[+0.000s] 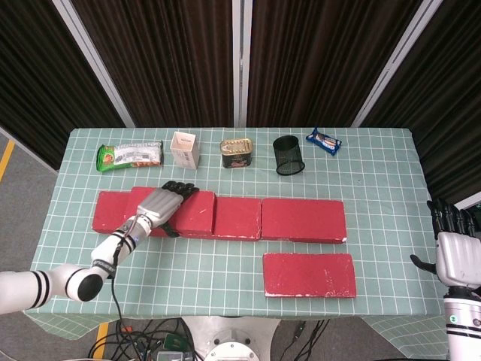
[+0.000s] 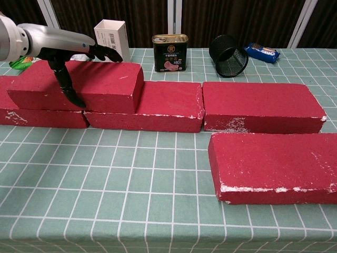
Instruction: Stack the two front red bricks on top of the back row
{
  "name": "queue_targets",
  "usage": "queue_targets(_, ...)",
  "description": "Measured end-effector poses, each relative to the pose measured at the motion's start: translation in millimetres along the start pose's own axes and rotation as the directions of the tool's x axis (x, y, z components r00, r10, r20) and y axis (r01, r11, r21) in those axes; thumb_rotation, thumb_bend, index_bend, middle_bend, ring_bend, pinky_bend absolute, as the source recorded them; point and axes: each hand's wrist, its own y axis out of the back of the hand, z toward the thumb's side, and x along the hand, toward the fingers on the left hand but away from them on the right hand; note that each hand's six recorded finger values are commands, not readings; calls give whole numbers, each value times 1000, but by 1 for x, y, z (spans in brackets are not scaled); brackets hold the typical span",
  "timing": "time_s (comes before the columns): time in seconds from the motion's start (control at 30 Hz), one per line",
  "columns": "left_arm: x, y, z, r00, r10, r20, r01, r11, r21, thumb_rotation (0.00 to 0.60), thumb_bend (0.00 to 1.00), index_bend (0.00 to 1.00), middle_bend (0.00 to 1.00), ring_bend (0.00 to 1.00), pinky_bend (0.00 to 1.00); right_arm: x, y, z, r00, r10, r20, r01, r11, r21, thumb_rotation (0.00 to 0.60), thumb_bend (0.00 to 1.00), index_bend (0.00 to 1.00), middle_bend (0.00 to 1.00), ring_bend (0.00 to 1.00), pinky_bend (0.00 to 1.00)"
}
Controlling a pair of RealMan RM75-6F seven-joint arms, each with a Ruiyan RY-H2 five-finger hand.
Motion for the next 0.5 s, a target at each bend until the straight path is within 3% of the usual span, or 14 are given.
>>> queue_targets(0.33,-22,13,-6,999,49,-18,-49,999,-3,600,3,0,0,0,0,2,7,9,999,-3,-38,3,1000,-5,600,0,0,0,0,0)
queue_targets(0.5,-58,15,-35,987,124,-101,-126,992,-8,600,2,0,0,0,0,10,17,17,997,-28,-74,29,1000,13,600,0,0,0,0,0)
